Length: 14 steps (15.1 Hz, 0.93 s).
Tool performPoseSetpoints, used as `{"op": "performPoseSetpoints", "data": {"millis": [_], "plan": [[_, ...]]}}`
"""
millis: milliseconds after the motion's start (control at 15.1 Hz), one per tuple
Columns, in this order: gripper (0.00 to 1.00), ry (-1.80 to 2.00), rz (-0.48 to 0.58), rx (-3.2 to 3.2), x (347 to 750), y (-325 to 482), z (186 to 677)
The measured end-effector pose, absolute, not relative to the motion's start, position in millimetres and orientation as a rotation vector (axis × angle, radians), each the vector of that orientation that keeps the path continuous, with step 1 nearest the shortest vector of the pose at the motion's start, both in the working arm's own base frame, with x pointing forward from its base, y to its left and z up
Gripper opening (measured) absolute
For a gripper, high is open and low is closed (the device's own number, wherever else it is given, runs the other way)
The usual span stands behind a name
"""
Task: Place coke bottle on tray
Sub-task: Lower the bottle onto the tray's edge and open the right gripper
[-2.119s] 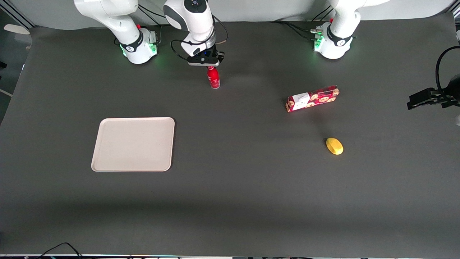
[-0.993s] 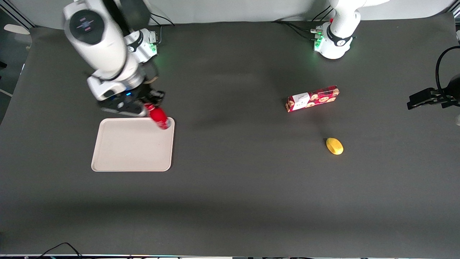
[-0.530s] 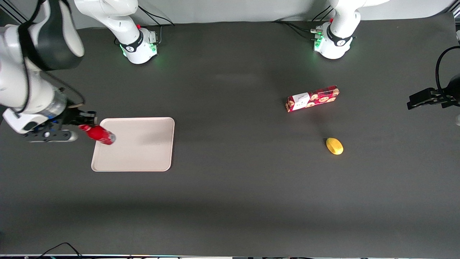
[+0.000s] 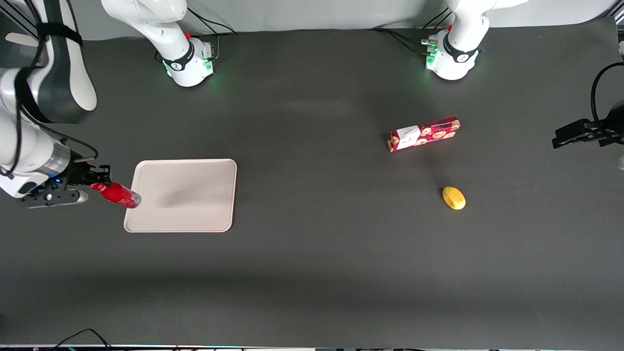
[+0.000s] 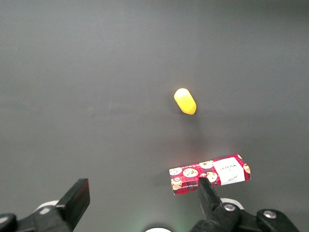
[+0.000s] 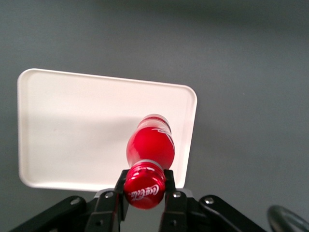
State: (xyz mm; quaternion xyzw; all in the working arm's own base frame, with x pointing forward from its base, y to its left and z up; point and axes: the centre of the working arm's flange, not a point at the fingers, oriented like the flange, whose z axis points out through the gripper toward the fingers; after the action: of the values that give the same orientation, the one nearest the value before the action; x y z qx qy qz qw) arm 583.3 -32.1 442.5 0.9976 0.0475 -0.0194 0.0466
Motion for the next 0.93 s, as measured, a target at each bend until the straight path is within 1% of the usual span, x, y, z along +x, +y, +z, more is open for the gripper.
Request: {"op": "performPoseSetpoints", "data": {"millis": [132,331,662,927], "plan": [[0.31,0.170,-0.013,3.044,577.2,-50.9,408.8],[0.31,0.194,-0.004,3.045,562.8,-85.8,376.9],[0.31,0.161,0.036,3.091,556.5,-84.9,360.6],[0.31,0.160,0.025,3.098,551.6,-82.6,350.9]]}}
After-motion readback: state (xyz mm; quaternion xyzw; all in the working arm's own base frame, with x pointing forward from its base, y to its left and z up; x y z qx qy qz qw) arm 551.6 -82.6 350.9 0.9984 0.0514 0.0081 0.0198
